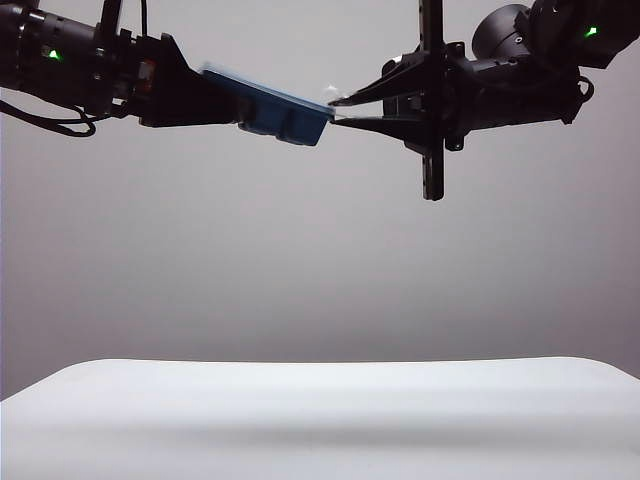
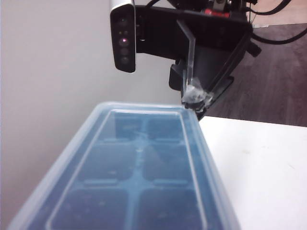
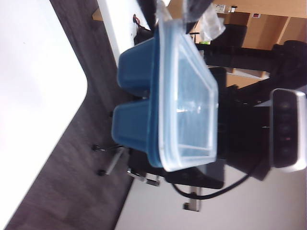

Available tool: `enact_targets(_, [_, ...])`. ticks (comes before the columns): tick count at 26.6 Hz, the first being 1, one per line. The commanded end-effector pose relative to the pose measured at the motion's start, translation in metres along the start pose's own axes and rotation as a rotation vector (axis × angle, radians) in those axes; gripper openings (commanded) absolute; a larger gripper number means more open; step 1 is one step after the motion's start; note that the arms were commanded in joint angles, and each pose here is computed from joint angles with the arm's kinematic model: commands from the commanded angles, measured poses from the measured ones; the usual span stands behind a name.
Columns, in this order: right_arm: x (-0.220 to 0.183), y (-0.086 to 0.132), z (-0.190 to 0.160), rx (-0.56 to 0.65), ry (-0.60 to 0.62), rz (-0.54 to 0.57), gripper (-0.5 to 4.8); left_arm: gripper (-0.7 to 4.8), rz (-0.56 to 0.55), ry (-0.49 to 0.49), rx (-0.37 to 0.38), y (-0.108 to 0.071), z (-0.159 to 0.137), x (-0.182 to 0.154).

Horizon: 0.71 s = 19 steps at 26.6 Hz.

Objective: Pick up the ice cube tray, remove its lid, and then place both the tray and the lid back on the table.

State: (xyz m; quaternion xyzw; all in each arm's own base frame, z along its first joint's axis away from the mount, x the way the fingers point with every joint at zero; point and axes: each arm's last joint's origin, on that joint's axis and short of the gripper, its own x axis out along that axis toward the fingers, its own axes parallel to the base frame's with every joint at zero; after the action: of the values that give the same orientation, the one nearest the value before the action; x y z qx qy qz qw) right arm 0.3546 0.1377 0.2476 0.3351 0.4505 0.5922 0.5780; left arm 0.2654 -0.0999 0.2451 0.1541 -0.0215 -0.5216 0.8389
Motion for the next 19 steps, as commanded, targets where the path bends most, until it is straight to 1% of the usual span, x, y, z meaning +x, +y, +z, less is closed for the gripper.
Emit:
enact_targets(1, [-0.0014, 0.0031, 0.0022, -0.035, -0.012, -0.005, 0.45, 1.78, -0.007, -0.003, -0.006, 0.0, 0.0015, -0.0001])
enact_targets(4, [-0.0015, 0.003, 0.0021, -0.036, -0.013, -0.006, 0.41, 1.78, -0.007, -0.003, -0.006, 0.0, 0.0015, -0.0001])
enact_targets(6, [-0.0015, 0.0031, 0.0023, -0.043, -0.013, -0.006, -0.09, 1.78, -0.009, -0.003, -0.007, -0.0001, 0.0014, -0.0001])
enact_targets(13, [-0.0016, 0.0051, 0.0048, -0.066, -0.021, 0.0, -0.09, 1.78, -0.015, 0.011, -0.022, -0.0009, -0.0004, -0.0001])
enact_targets(19, [-0.0016, 0.0054, 0.0057, -0.06, -0.03, -0.008, -0.08, 1.78, -0.026, 0.005, -0.022, -0.0011, -0.0002, -0.0001])
